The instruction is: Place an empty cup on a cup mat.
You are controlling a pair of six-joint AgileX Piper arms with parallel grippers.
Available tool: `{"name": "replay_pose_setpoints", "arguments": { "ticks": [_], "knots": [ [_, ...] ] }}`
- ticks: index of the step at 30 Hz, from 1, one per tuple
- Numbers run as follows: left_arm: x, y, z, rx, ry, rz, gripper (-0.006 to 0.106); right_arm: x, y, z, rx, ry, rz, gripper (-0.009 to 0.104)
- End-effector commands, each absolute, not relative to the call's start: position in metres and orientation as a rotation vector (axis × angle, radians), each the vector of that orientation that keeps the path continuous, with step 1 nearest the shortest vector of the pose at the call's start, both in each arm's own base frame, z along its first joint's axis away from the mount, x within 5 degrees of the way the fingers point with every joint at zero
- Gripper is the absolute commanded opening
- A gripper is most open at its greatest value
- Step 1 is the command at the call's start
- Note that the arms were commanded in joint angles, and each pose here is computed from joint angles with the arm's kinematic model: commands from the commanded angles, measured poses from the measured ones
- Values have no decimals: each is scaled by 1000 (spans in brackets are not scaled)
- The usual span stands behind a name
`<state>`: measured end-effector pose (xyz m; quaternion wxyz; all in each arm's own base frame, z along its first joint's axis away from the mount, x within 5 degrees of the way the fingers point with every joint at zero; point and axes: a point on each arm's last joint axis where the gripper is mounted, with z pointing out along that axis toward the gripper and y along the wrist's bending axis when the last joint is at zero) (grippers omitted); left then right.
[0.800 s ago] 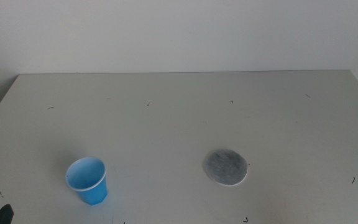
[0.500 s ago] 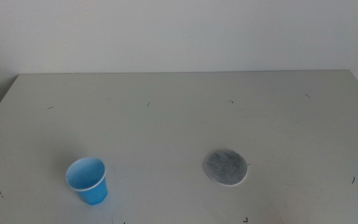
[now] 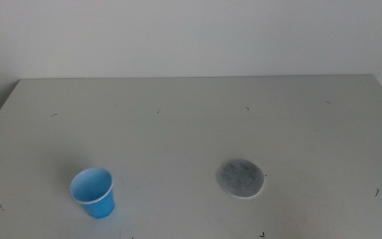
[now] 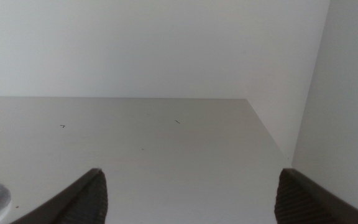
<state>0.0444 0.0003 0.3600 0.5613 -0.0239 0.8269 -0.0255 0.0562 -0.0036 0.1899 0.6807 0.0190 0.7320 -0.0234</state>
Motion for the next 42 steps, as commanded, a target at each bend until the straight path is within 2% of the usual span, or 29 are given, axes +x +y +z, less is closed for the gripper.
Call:
{"name": "replay_pose_setpoints", "arguments": {
  "ticks": [1,9,17,21,24,26,42],
  "knots": [
    [53,-1,387,-67,1957,-77,103,54,-3,202,24,1535,-66,94],
    [80,-4,438,-73,2094,-104,103,54,-3,202,24,1535,-66,94],
    [108,-7,464,-70,2252,-109,103,54,-3,202,24,1535,-66,94],
    [122,-9,466,-69,2299,-127,103,54,-3,202,24,1535,-66,94],
    [125,-17,466,-110,2296,-266,103,54,-3,202,24,1535,-66,94],
    [129,-19,467,-107,2274,-304,103,54,-3,202,24,1535,-66,94],
    [191,-23,427,37,2528,-254,103,54,-3,202,24,1535,-66,94]
  ]
}}
